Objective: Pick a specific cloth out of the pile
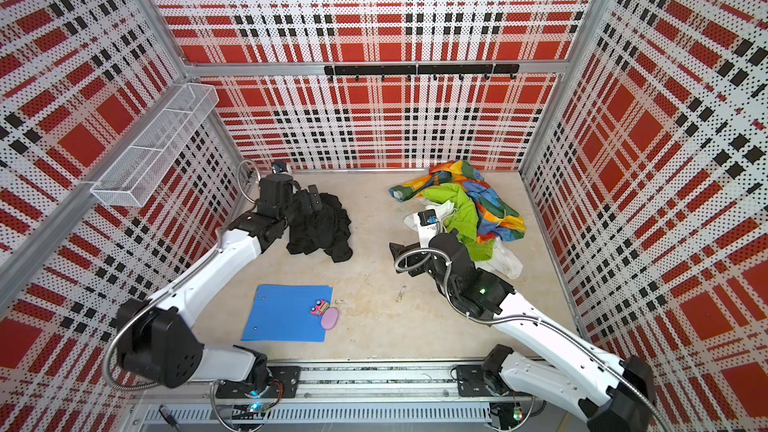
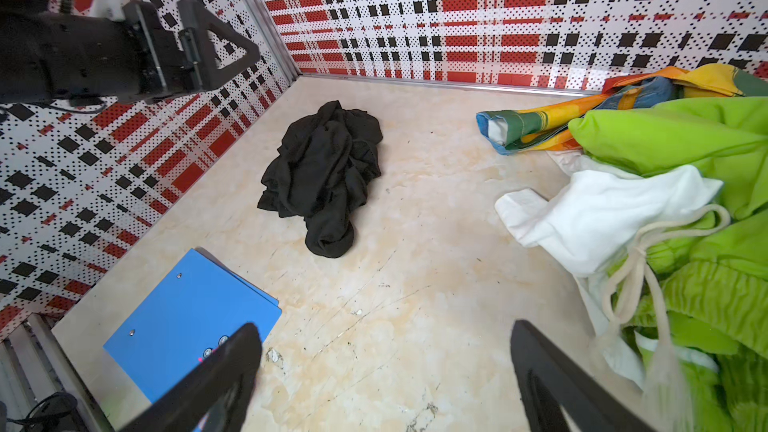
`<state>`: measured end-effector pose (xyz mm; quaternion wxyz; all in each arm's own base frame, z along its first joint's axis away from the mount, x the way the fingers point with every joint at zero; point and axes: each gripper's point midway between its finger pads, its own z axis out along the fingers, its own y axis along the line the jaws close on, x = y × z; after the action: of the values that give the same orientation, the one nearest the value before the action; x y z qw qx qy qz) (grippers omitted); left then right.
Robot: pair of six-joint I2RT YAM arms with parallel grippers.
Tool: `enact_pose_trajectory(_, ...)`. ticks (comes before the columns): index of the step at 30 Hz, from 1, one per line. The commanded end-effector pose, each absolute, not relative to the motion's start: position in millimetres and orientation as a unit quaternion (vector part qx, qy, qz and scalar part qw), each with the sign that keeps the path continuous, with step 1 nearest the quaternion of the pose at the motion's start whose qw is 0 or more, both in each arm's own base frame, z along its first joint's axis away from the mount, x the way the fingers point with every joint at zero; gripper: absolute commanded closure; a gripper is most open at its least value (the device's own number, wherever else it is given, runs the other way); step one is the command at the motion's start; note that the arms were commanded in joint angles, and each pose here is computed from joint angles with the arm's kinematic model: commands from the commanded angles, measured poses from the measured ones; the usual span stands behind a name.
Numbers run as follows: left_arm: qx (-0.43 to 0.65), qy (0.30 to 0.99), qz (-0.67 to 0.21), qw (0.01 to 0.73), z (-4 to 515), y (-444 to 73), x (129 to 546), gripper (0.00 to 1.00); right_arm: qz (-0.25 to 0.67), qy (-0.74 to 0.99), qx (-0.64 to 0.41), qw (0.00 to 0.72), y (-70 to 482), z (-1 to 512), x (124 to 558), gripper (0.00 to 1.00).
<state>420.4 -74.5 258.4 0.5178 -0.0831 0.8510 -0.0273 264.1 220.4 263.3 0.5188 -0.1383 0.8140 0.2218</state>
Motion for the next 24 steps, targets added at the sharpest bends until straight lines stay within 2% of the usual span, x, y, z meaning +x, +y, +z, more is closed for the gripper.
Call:
enact_pose_trajectory(1,-0.078,0.845,-0.013,0.529,251.9,-65.0,398.8,0.01,0.210,0.802,-0.146,0.540,211.8,270.1,261.9,0.00)
enact_pose_trajectory(6,-0.078,0.832,-0.014,0.549,233.4,-52.9,368.5,0.01,0.165,0.806,-0.108,0.558,185.6,267.0,264.9,0.00)
enact_pose_trajectory(11,-0.098,0.833,0.023,0.544,198.5,-33.5,350.9,0.01,0.137,0.802,-0.069,0.577,164.1,261.7,267.0,0.00)
enact_pose_trajectory(14,-0.108,0.826,0.041,0.552,180.8,-17.4,346.9,0.01,0.110,0.806,-0.038,0.581,147.2,256.3,272.4,0.00)
enact_pose_trajectory(18,-0.126,0.805,0.021,0.579,164.3,6.7,349.2,0.01,0.124,0.807,-0.020,0.577,136.0,256.6,281.8,0.00)
enact_pose_trajectory(24,-0.107,0.789,0.033,0.604,161.5,20.4,352.5,0.01,0.103,0.804,0.002,0.585,111.0,264.8,290.3,0.00)
